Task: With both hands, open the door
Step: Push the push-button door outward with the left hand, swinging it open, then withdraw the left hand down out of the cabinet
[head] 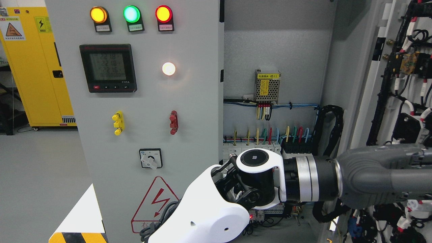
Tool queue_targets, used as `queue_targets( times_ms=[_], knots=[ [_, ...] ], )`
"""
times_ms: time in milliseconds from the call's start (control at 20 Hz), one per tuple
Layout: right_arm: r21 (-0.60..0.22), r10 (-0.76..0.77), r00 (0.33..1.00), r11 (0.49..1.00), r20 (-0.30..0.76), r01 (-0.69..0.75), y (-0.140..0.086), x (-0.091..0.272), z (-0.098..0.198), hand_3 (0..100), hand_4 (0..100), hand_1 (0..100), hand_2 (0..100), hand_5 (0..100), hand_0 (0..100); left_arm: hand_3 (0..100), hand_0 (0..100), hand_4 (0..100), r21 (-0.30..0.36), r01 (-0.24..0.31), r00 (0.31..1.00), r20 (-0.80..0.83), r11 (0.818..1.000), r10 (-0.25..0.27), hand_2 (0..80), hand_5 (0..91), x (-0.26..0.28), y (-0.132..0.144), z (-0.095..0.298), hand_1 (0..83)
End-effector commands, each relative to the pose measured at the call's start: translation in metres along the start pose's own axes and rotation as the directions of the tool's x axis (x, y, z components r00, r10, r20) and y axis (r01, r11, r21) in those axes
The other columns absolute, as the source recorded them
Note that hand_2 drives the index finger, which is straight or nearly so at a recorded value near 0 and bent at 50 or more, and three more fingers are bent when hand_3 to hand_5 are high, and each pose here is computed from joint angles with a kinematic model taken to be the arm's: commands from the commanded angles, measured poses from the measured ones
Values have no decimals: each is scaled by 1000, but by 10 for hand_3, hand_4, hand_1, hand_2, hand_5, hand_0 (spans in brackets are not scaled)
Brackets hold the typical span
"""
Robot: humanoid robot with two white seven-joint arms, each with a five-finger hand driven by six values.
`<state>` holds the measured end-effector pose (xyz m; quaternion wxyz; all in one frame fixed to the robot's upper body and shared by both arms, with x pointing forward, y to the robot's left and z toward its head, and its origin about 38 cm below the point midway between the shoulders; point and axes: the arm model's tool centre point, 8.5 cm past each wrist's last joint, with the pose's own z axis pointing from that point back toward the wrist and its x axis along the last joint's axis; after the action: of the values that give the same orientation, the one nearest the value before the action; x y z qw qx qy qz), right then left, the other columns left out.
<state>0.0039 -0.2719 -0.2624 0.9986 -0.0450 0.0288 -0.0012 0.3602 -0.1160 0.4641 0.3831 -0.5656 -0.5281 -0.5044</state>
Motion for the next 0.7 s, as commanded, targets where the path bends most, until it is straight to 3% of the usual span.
queue_targets(
  times_ms=[0, 100, 250, 350, 451, 651],
  knots=[
    [11, 10, 1000, 1000, 27, -10, 8, 17, 1, 0, 0, 500, 40, 0, 0, 0, 120, 0, 137, 14, 994, 107, 990, -29, 0, 0, 30, 30, 56, 556],
    [12, 8, 1000, 1000, 27, -9, 9, 17, 1, 0, 0, 500, 40, 0, 0, 0, 120, 0, 181, 21, 995, 87, 983, -38, 0, 0, 23, 31, 88, 556],
    [11, 7, 1000, 1000, 24, -7, 8, 16, 1, 0, 0, 500, 40, 0, 0, 0, 120, 0, 218, 27, 997, 61, 976, -41, 0, 0, -15, 12, 123, 556],
    [11, 7, 1000, 1000, 26, -7, 8, 16, 1, 0, 0, 500, 40, 0, 0, 0, 120, 0, 319, 57, 998, -20, 946, -53, 0, 0, -52, 13, 149, 556],
    [11, 7, 1000, 1000, 24, -7, 8, 15, 1, 0, 0, 500, 40, 0, 0, 0, 120, 0, 380, 46, 998, -60, 924, -25, 0, 0, -88, 9, 167, 556],
    [11, 8, 1000, 1000, 26, -9, 8, 16, 1, 0, 0, 500, 40, 0, 0, 0, 120, 0, 473, -30, 990, -105, 881, 90, 0, 0, -171, -27, 207, 556]
  ],
)
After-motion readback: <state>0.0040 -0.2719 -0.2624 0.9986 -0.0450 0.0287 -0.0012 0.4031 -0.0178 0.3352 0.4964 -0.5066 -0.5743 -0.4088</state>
